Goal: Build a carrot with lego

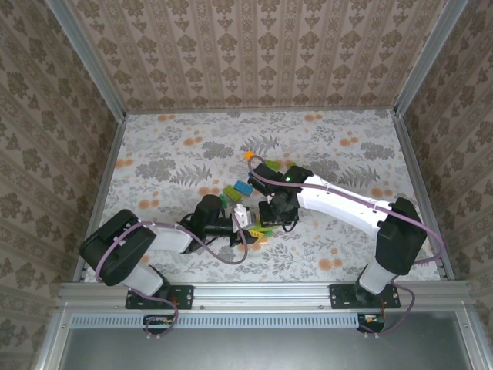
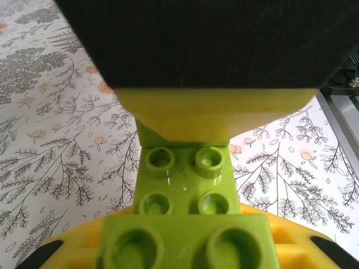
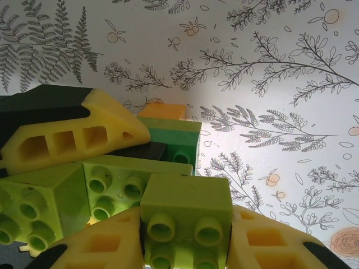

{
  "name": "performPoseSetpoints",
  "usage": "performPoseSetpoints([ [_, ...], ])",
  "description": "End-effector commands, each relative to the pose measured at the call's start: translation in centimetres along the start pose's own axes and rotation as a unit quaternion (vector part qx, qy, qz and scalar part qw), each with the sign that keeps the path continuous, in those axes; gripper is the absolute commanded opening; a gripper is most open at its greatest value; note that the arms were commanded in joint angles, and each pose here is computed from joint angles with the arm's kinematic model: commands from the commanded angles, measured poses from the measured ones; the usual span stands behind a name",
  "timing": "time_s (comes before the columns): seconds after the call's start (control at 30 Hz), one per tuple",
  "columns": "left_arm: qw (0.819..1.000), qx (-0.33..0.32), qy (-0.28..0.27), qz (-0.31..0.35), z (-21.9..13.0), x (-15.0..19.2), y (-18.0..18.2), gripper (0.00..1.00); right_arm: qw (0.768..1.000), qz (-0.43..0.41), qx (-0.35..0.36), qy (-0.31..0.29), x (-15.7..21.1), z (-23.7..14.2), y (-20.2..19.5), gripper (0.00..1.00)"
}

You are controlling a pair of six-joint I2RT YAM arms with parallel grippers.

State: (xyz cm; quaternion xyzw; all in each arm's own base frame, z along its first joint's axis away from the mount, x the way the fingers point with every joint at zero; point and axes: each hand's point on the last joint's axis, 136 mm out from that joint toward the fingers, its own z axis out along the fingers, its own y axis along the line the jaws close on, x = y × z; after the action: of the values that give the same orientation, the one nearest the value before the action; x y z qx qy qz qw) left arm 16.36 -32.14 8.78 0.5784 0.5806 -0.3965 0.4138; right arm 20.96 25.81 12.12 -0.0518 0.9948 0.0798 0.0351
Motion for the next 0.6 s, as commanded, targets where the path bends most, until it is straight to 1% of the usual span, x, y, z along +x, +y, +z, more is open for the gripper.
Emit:
performPoseSetpoints([
  [0.0, 0.999, -0.005, 0.044, -0.004, 0.6, 2.4, -0.1, 0.33, 0.997, -0.022, 0.042, 0.057, 1.9, 3.8, -0.9, 0.34],
  [0.1, 0.999, -0.004, 0.045, -0.004, 0.6, 2.4, -0.2, 0.33, 0.999, -0.027, 0.016, 0.042, 1.4, 3.1, 0.1, 0.42],
  [0.23, 0.999, -0.003, 0.045, -0.004, 0.6, 2.3, -0.2, 0.33, 0.999, -0.033, -0.032, 0.011, 0.5, 1.4, 1.7, 0.56],
  [0.43, 0.999, -0.003, 0.046, -0.005, 0.6, 2.4, -0.2, 0.33, 0.997, -0.034, -0.061, -0.030, -0.8, -1.8, 1.7, 0.65],
  [0.57, 0.999, -0.003, 0.046, -0.006, 0.6, 2.4, -0.2, 0.33, 0.995, -0.032, -0.074, -0.057, -1.4, -3.9, 1.0, 0.68],
])
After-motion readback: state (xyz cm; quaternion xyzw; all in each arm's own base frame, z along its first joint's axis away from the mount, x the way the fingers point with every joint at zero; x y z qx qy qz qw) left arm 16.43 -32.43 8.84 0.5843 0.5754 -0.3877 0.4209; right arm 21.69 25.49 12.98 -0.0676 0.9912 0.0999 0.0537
